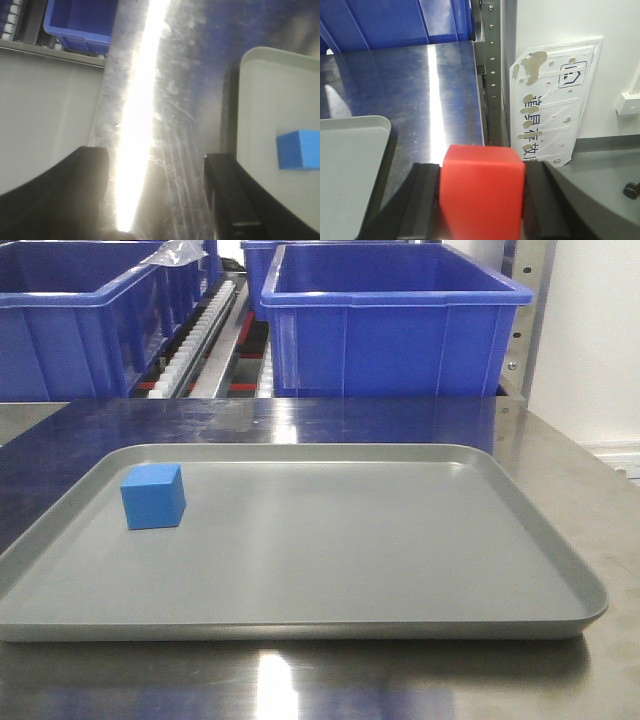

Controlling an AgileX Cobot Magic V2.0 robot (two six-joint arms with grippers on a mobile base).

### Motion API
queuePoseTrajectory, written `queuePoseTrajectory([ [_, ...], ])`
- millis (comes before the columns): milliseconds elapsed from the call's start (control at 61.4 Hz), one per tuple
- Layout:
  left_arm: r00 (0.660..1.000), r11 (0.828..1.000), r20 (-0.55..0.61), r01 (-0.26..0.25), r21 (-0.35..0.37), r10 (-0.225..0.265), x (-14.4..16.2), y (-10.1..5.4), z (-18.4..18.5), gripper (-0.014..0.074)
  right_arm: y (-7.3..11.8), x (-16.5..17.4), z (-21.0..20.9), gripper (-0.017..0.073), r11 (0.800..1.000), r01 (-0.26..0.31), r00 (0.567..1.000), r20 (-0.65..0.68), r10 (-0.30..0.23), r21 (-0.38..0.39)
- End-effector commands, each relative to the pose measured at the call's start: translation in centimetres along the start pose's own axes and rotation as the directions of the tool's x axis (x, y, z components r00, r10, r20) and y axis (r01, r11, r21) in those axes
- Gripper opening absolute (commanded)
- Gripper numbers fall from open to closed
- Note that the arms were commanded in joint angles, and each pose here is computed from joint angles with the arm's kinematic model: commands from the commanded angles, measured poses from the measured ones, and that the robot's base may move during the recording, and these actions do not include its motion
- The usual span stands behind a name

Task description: Sort and place red and blue blocks on shelf

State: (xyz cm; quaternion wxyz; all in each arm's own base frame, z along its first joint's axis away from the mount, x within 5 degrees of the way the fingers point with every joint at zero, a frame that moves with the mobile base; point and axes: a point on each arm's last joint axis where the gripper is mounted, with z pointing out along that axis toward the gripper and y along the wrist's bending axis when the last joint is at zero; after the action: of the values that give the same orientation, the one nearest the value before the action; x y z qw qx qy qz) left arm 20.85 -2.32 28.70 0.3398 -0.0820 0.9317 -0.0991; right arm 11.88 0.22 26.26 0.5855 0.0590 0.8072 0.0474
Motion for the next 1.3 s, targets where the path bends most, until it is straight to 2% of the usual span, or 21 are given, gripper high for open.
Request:
queuePoseTrajectory([
  [0,0.998,0.998,0.057,-0.034,0.057,0.031,-1.5,-1.7,-0.3,0.0471,0.4,-1.7,-0.3,0.0048,0.999,0.023,0.993,0.113,-0.019,-0.029],
  [212,0.993,0.986,-0.003,-0.115,0.118,0.116,-1.4,-4.5,1.5,0.0471,0.4,-1.7,-0.3,0.0048,0.999,0.023,0.993,0.113,-0.019,-0.029],
  [439,0.98,0.966,-0.043,-0.184,0.184,0.195,-1.6,-8.0,3.0,0.0488,0.4,-1.7,-0.3,0.0048,0.999,0.023,0.993,0.113,-0.019,-0.029],
  [570,0.976,0.955,-0.044,-0.2,0.221,0.214,-1.9,-10.0,3.7,0.0539,0.4,-1.7,-0.3,0.0048,0.999,0.023,0.993,0.113,-0.019,-0.029],
  [700,0.973,0.944,-0.032,-0.213,0.253,0.229,-1.9,-11.7,4.2,0.0546,0.4,-1.7,-0.3,0.0048,0.999,0.023,0.993,0.113,-0.019,-0.029],
  [830,0.976,0.949,-0.053,-0.19,0.253,0.21,-1.6,-12.7,5.1,0.0546,0.4,-1.7,-0.3,0.0048,0.999,0.023,0.993,0.113,-0.019,-0.029],
  [977,0.97,0.951,-0.069,-0.211,0.226,0.232,-1.3,-13.6,6.0,0.0546,0.4,-1.7,-0.3,0.0048,0.999,0.023,0.993,0.113,-0.019,-0.029],
  [1074,0.972,0.956,-0.081,-0.201,0.213,0.223,-0.9,-13.9,6.5,0.0546,0.4,-1.7,-0.3,0.0048,0.999,0.023,0.993,0.113,-0.019,-0.029],
  [1286,0.967,0.957,-0.102,-0.212,0.196,0.235,-0.5,-14.1,7.4,0.0546,0.4,-1.7,-0.3,0.0048,0.999,0.023,0.993,0.113,-0.019,-0.029],
])
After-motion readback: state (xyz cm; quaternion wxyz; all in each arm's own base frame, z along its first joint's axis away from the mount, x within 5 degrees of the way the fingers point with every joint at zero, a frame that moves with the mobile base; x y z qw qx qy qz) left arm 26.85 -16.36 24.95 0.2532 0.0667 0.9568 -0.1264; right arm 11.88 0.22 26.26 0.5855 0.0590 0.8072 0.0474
